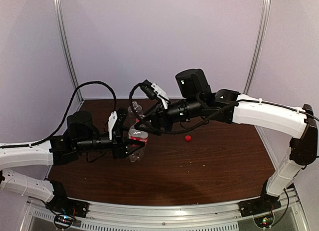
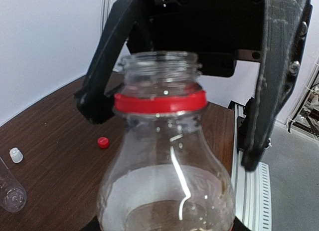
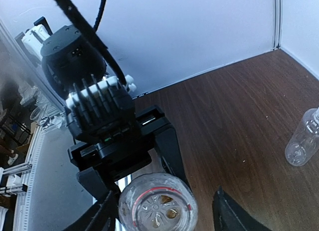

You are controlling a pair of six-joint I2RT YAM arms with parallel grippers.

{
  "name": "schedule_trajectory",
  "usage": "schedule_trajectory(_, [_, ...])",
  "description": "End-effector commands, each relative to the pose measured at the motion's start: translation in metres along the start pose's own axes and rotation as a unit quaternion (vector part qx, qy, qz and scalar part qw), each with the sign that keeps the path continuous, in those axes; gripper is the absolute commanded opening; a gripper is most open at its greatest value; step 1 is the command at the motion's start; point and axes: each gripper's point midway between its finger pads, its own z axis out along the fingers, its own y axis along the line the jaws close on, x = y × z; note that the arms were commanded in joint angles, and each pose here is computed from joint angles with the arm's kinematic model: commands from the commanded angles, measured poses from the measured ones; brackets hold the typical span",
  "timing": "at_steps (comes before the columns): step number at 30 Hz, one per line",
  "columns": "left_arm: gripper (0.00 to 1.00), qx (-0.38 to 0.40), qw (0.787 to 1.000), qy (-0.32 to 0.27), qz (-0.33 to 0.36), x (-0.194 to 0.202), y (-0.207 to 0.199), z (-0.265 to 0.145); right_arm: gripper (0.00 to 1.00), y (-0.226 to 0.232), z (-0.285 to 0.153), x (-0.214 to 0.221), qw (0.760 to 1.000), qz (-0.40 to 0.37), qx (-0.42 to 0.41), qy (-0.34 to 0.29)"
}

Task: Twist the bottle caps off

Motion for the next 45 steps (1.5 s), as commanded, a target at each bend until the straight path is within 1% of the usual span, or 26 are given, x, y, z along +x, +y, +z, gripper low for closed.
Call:
schedule_trajectory(1, [0.39, 0.014, 0.999, -0.038, 0.014, -0.025, -0.006, 0.0, 0.6, 0.006, 0.003, -0.008, 1.0, -0.006, -0.011, -0.001])
schedule_trajectory(4, [0.39, 0.012, 0.999, -0.037, 0.013, -0.023, -0.006, -0.001, 0.44, 0.008, 0.006, -0.009, 1.0, -0.003, -0.018, -0.001])
schedule_trajectory(9, [0.39, 0.004, 0.999, -0.035, 0.016, -0.021, -0.003, -0.001, 0.27, 0.006, 0.006, -0.011, 1.0, -0.001, -0.011, -0.006])
schedule_trajectory(12, [0.42, 0.003, 0.999, -0.035, 0.015, -0.021, -0.003, -0.001, 0.15, 0.0, 0.005, -0.011, 1.0, 0.001, 0.002, -0.006])
schedule_trajectory(15, [0.47, -0.002, 0.999, -0.033, 0.014, -0.02, -0.001, -0.002, 0.02, -0.007, 0.003, -0.01, 1.0, 0.005, 0.021, -0.005])
schedule_trajectory(16, [0.5, -0.004, 0.999, -0.034, 0.014, -0.02, -0.001, -0.003, 0.0, -0.01, 0.002, -0.009, 1.0, 0.006, 0.028, -0.004])
schedule_trajectory(18, [0.58, -0.011, 0.999, -0.036, 0.014, -0.021, 0.001, -0.005, 0.0, -0.014, -0.001, -0.01, 0.999, 0.006, 0.038, -0.007])
schedule_trajectory(20, [0.69, -0.02, 0.999, -0.038, 0.013, -0.021, 0.003, -0.007, 0.0, -0.016, -0.003, -0.009, 0.999, 0.006, 0.044, -0.007])
schedule_trajectory(22, [0.81, -0.028, 0.999, -0.039, 0.011, -0.022, 0.006, -0.009, 0.0, -0.02, -0.007, -0.01, 0.999, 0.006, 0.053, -0.008])
schedule_trajectory(24, [0.96, -0.041, 0.998, -0.038, 0.008, -0.022, 0.009, -0.011, 0.0, -0.027, -0.011, -0.009, 0.997, 0.007, 0.074, -0.007])
schedule_trajectory(25, [0.97, -0.049, 0.998, -0.038, 0.007, -0.022, 0.012, -0.012, 0.0, -0.033, -0.014, -0.009, 0.996, 0.009, 0.086, -0.007])
schedule_trajectory(29, [0.98, -0.084, 0.996, -0.035, 0.002, -0.021, 0.023, -0.018, 0.0, -0.06, -0.031, -0.005, 0.99, 0.021, 0.137, -0.009])
schedule_trajectory(32, [0.98, -0.11, 0.993, -0.04, 0.001, -0.022, 0.029, -0.025, 0.0, -0.086, -0.05, -0.001, 0.981, 0.031, 0.192, -0.012])
schedule_trajectory(36, [0.98, -0.152, 0.987, -0.054, -0.002, -0.026, 0.04, -0.04, 0.0, -0.133, -0.08, 0.007, 0.952, 0.034, 0.303, 0.002])
schedule_trajectory(39, [0.98, -0.189, 0.98, -0.066, -0.004, -0.033, 0.048, -0.056, 0.0, -0.171, -0.102, 0.017, 0.928, 0.047, 0.368, 0.015])
schedule_trajectory(42, [0.98, -0.209, 0.975, -0.081, -0.005, -0.038, 0.051, -0.068, 0.0, -0.204, -0.12, 0.026, 0.909, 0.061, 0.413, 0.022])
schedule_trajectory(45, [0.98, -0.223, 0.971, -0.087, -0.006, -0.039, 0.054, -0.076, 0.0, -0.233, -0.131, 0.034, 0.895, 0.072, 0.439, 0.03])
